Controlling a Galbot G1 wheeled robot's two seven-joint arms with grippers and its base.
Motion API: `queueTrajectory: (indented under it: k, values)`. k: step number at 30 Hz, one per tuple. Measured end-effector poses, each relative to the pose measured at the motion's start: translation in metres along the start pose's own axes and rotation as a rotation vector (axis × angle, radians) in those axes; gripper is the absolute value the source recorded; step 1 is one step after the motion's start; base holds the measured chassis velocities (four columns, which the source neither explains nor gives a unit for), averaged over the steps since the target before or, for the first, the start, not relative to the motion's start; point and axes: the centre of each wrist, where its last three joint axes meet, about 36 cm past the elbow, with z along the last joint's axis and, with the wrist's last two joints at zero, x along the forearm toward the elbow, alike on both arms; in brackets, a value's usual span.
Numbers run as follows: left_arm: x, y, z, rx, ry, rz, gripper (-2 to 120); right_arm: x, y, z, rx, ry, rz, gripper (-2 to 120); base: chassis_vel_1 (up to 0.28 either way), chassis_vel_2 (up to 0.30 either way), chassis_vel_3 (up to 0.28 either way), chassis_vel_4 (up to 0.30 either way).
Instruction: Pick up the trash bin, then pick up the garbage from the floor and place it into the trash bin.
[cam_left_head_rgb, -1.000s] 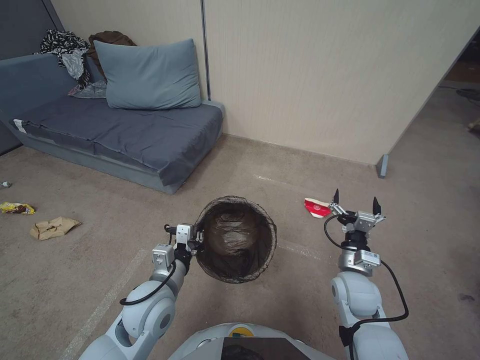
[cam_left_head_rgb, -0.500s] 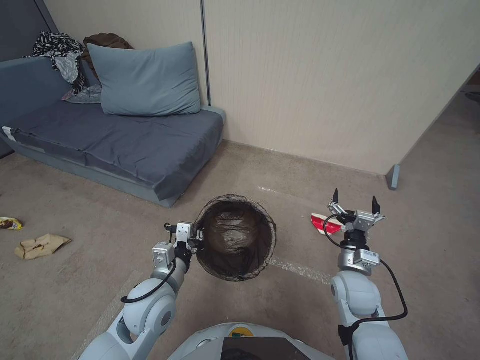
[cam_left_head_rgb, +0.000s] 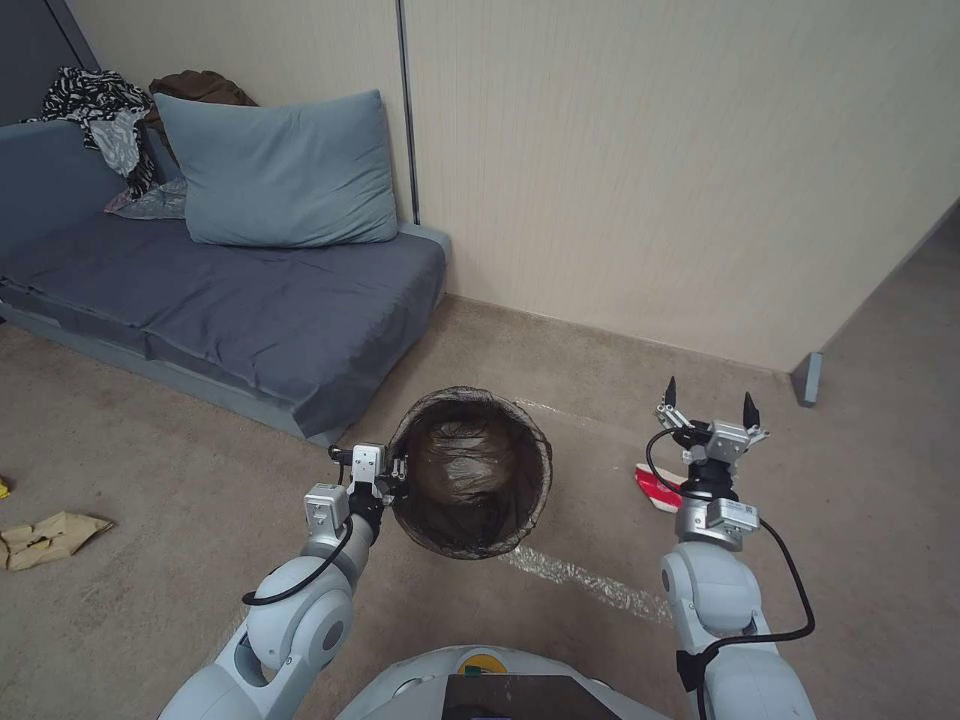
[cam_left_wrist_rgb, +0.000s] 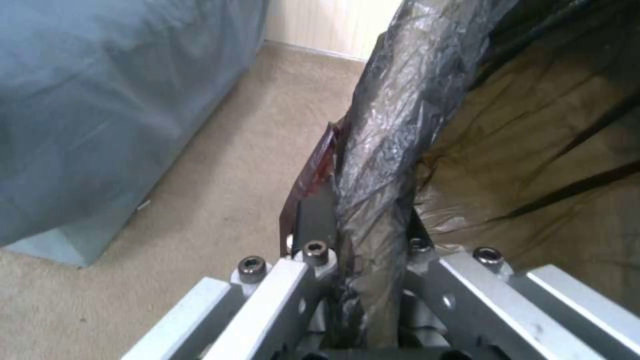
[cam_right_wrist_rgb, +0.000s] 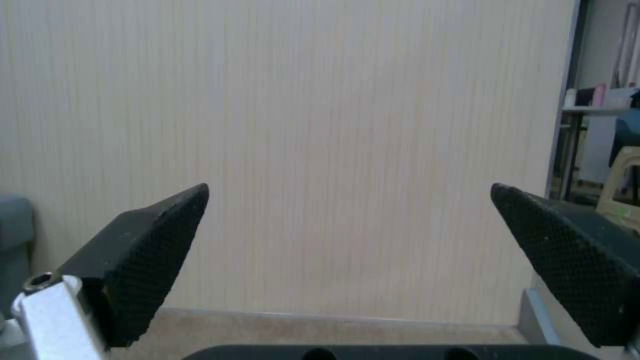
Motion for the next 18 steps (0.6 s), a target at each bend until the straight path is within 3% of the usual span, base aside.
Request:
queueTrajectory:
  k: [18]
  values:
    - [0.0016, -0.0008, -0.0017, 0.001, -0.003, 0.006, 3, -0.0016, -0.0082, 0.0004, 0.031, 0.009, -0.013, 100, -0.004, 0.009, 0.007, -0.004]
